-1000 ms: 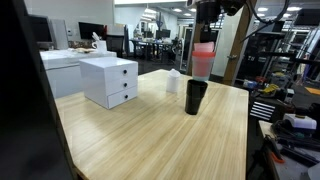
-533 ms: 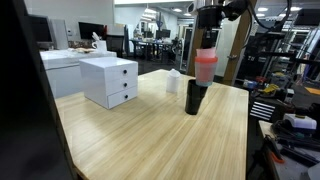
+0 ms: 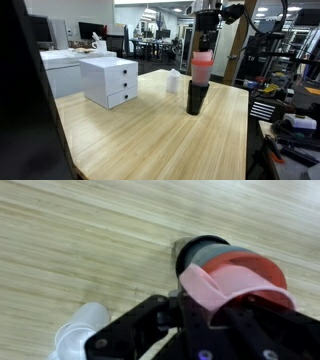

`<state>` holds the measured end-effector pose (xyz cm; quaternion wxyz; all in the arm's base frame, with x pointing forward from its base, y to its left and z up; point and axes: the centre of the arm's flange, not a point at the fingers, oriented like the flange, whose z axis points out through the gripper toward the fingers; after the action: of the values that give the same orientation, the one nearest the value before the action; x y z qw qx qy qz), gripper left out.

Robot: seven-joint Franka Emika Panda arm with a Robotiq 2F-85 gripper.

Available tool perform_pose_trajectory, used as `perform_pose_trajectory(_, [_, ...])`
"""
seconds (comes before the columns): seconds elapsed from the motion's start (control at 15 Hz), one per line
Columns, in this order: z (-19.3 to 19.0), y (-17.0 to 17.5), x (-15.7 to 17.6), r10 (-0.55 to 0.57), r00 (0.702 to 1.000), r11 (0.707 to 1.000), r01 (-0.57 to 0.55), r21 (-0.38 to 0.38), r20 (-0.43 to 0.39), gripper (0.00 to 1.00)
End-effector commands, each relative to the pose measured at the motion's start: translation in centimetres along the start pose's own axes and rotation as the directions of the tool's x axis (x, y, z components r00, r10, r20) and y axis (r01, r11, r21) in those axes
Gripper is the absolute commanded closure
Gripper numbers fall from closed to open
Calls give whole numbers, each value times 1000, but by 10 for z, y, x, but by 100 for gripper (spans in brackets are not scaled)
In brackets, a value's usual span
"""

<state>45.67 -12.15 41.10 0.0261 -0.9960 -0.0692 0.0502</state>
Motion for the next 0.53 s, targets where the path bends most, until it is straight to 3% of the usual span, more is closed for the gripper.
perform_pose_trajectory(0.0, [10,1,-3,-28,999,1000,27,-12,-43,93])
perform_pose_trajectory(0.07, [12,1,-4,-26,999,1000,26,-9,-46,62])
perform_pose_trajectory(0.2, [16,2,-5,-26,999,1000,26,-10,-45,56])
perform_pose_trajectory(0.47, [16,1,-8,-30,999,1000,30,-4,-42,27])
